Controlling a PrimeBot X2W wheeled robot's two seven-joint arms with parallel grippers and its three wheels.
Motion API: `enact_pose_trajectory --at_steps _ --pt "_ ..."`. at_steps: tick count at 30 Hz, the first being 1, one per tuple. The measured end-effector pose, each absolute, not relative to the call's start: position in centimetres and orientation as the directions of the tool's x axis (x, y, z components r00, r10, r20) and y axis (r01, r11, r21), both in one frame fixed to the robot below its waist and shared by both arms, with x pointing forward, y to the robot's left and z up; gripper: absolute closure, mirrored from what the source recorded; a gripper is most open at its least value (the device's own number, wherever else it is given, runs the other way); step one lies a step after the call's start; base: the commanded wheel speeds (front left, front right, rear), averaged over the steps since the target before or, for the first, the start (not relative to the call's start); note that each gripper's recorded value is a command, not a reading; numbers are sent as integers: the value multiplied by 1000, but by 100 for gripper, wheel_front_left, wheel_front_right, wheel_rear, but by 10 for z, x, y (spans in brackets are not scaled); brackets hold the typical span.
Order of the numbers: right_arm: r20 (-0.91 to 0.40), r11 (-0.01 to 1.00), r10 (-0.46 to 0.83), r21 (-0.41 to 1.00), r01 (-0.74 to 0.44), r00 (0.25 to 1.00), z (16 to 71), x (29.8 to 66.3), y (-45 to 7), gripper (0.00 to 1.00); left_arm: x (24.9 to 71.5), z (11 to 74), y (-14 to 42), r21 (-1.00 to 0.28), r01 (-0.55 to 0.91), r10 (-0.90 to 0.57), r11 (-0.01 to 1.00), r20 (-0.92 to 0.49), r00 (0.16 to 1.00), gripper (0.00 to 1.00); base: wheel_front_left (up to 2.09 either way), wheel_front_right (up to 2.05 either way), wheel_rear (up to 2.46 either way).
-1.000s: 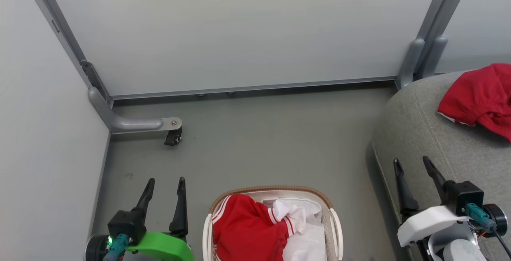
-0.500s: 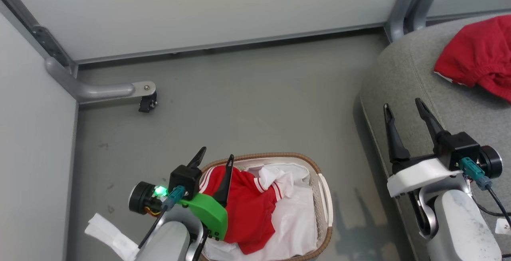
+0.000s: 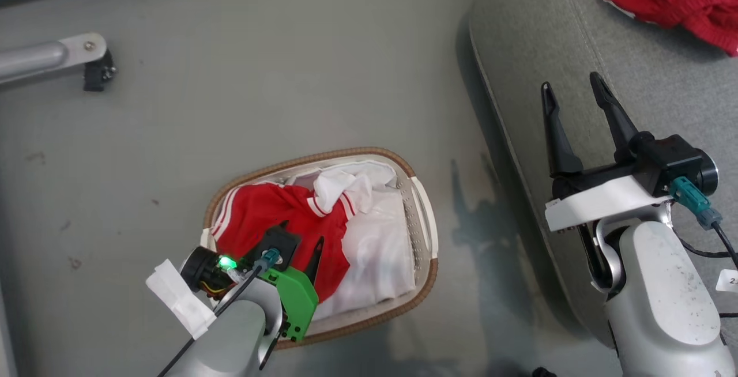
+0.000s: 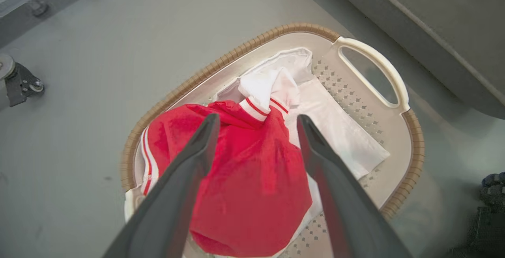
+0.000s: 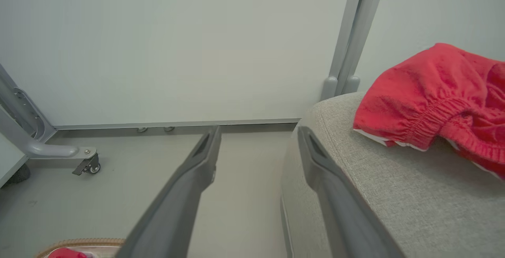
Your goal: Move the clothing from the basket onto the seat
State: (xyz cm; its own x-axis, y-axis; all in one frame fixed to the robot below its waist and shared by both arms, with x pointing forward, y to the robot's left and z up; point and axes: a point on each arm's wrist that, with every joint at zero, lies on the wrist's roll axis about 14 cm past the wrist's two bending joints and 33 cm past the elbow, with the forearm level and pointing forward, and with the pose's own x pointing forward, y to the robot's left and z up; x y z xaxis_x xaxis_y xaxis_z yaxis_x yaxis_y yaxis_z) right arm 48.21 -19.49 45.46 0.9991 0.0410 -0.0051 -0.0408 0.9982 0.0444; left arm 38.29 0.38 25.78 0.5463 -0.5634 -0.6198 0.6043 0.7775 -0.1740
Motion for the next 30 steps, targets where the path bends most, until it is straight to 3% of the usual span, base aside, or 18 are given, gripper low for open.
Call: enact_pose_trajectory --at_steps 19,20,21,22,30 --pt "-197 1000 -21 15 25 980 366 491 -227 0 350 131 -11 -293 619 -537 729 -805 253 0 0 0 0" --pt "-203 1000 -22 13 25 979 363 491 -228 0 346 127 -10 -297 617 -532 729 -813 237 51 0 0 0" --pt "-207 1000 -24 11 26 978 362 491 -229 0 344 124 -11 -302 615 -531 728 -816 228 64 0 0 0" --pt "-212 1000 -26 10 29 977 360 490 -230 0 343 122 -12 -304 617 -531 726 -818 222 100 0 0 0" --pt "-220 999 -31 3 32 975 362 485 -231 0 351 132 -14 -307 593 -537 745 -803 259 100 0 0 0"
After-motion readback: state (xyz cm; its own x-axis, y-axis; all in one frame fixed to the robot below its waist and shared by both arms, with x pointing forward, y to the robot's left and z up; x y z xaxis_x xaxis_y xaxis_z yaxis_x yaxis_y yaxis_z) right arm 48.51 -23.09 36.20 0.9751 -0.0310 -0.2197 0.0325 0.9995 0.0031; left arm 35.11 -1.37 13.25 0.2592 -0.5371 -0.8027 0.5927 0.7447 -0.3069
